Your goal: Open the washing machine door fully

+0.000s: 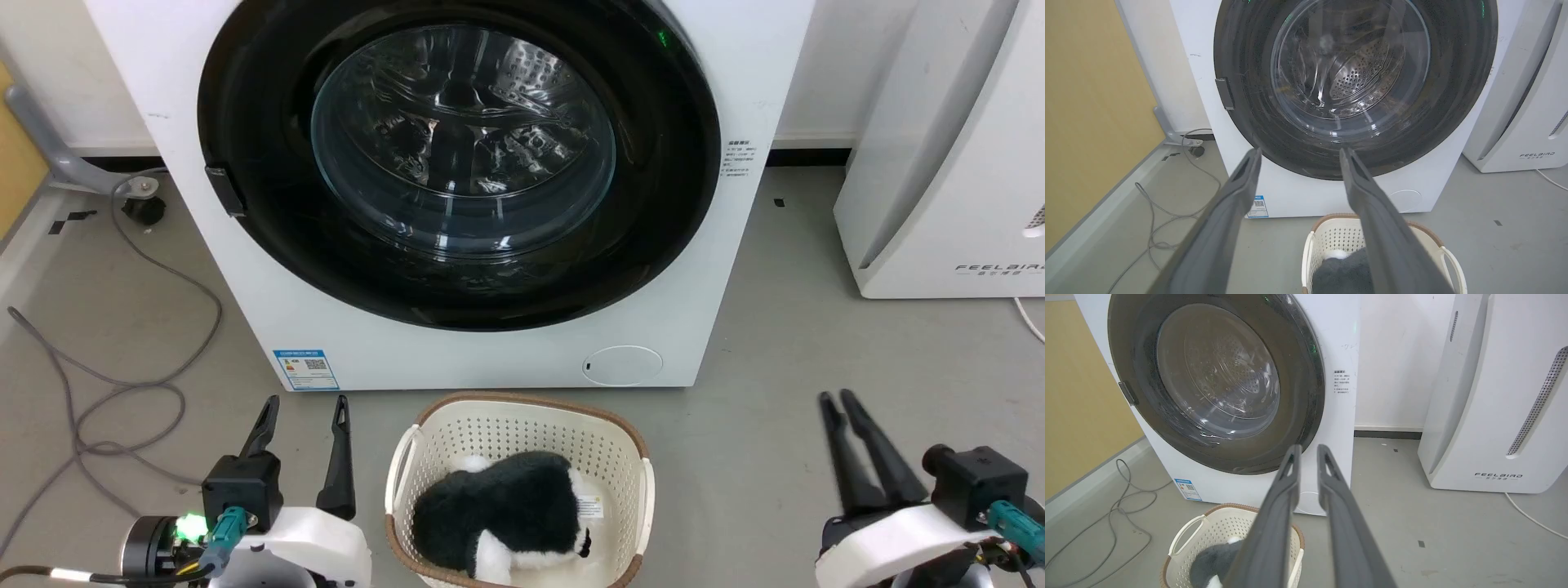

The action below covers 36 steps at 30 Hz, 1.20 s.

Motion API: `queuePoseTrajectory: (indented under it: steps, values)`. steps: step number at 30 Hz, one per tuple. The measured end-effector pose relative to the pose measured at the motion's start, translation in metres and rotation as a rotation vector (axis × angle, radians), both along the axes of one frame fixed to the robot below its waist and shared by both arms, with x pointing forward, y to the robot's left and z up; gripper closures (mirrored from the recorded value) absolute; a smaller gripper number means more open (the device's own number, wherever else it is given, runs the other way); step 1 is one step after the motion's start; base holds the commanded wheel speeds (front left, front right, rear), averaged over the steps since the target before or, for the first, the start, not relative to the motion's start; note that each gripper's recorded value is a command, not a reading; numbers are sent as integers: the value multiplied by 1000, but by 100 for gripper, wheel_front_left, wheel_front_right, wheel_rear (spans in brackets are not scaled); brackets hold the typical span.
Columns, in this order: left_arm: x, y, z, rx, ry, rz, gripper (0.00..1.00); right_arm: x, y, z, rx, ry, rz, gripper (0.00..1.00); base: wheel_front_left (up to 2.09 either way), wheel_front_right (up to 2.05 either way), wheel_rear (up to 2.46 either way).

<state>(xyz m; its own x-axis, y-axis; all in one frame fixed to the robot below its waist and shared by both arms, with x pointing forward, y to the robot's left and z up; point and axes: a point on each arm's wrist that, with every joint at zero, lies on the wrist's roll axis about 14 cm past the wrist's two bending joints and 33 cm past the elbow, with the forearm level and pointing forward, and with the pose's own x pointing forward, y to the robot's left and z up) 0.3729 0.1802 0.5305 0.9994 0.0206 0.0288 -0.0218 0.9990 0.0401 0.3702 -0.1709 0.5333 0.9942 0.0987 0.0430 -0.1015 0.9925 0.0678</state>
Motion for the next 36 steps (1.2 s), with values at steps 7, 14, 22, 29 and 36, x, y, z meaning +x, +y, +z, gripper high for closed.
queuePoseTrajectory:
  steps: [7,14,22,29,36]
  values:
    - [0,1,2,-1,-13,9,0,1,-5,2,78,-12,-15,100,0,0,0]
    - [2,3,2,0,-22,16,0,11,-16,2,235,-19,-46,100,0,0,0]
    - [8,5,4,0,-39,26,0,31,-29,1,433,-25,-82,100,0,0,0]
    - [17,8,5,2,-51,36,0,57,-45,0,541,-14,-111,100,0,0,0]
    - [28,13,4,4,-60,53,0,92,-56,6,602,-13,-110,100,0,0,0]
